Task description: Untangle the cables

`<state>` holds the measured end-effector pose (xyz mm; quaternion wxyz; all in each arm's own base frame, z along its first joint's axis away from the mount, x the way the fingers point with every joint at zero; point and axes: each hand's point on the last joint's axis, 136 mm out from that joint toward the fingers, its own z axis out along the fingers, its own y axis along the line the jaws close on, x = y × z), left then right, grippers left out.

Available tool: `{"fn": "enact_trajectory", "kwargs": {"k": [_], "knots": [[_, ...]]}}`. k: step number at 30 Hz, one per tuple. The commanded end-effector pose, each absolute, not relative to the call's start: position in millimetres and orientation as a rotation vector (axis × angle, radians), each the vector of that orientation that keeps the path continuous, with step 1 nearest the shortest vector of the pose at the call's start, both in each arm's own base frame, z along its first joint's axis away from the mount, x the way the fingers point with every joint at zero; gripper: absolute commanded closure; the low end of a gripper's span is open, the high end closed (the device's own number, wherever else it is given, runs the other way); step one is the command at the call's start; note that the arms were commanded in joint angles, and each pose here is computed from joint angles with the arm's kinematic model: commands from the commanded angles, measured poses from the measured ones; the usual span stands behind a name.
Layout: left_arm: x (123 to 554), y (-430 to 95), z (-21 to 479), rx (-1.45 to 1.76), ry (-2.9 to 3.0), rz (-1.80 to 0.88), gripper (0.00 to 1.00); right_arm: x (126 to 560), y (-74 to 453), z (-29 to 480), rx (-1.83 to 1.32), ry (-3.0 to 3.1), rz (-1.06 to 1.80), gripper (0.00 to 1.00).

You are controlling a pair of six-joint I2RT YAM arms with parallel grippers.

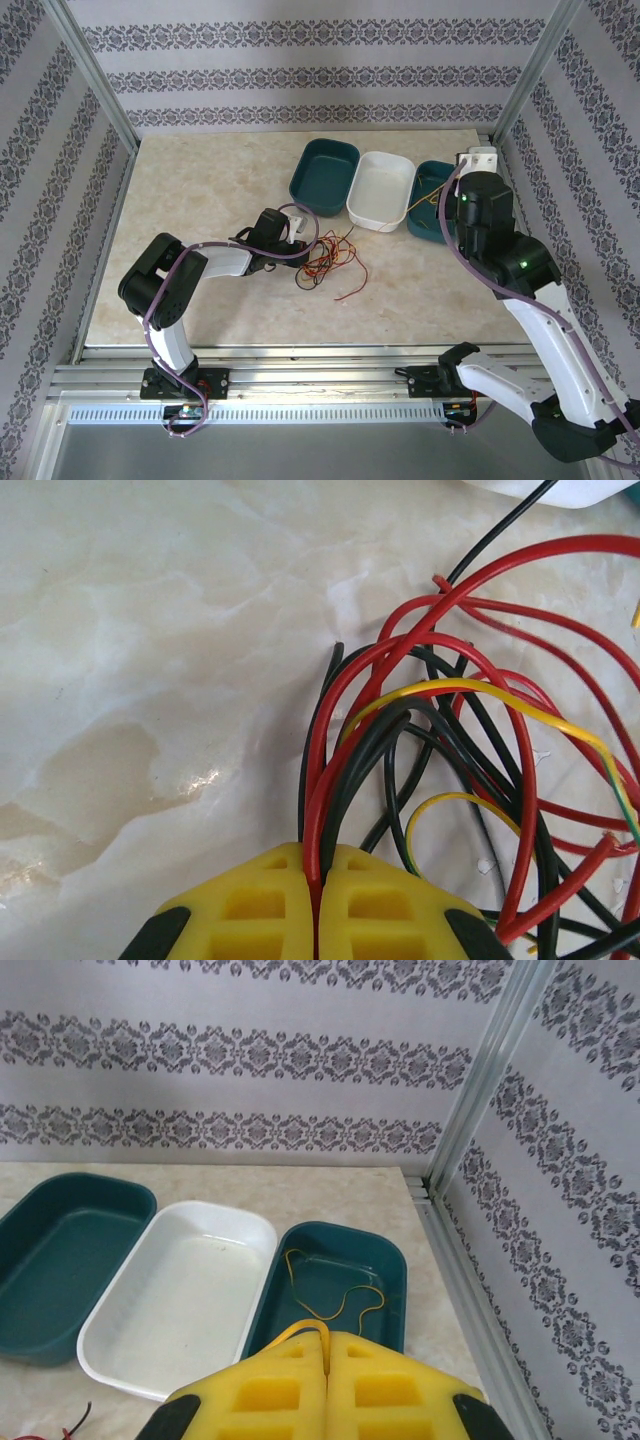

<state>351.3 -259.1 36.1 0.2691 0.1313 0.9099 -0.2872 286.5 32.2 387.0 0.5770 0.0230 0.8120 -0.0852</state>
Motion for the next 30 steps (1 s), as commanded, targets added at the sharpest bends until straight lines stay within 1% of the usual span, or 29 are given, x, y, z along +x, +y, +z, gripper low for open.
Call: {"fn": "enact_trajectory", "kwargs": {"k": [1, 21, 30], "knots": [[346.9, -260.4, 34.8, 0.367, 2.452, -0.764, 1.00, 277.2, 16.0, 415.1, 0.105, 1.821, -0.246, 1.00], [349.8, -257.8, 34.3, 0.364, 2.449, -0.734, 1.00, 253.2, 3.3, 461.5, 0.128, 1.712, -0.223, 1.00], [349.4, -256.4, 33.8, 0.367, 2.449, -0.725, 1.00, 239.0, -2.0, 500.5, 0.132, 1.615, -0.196, 1.00]]}}
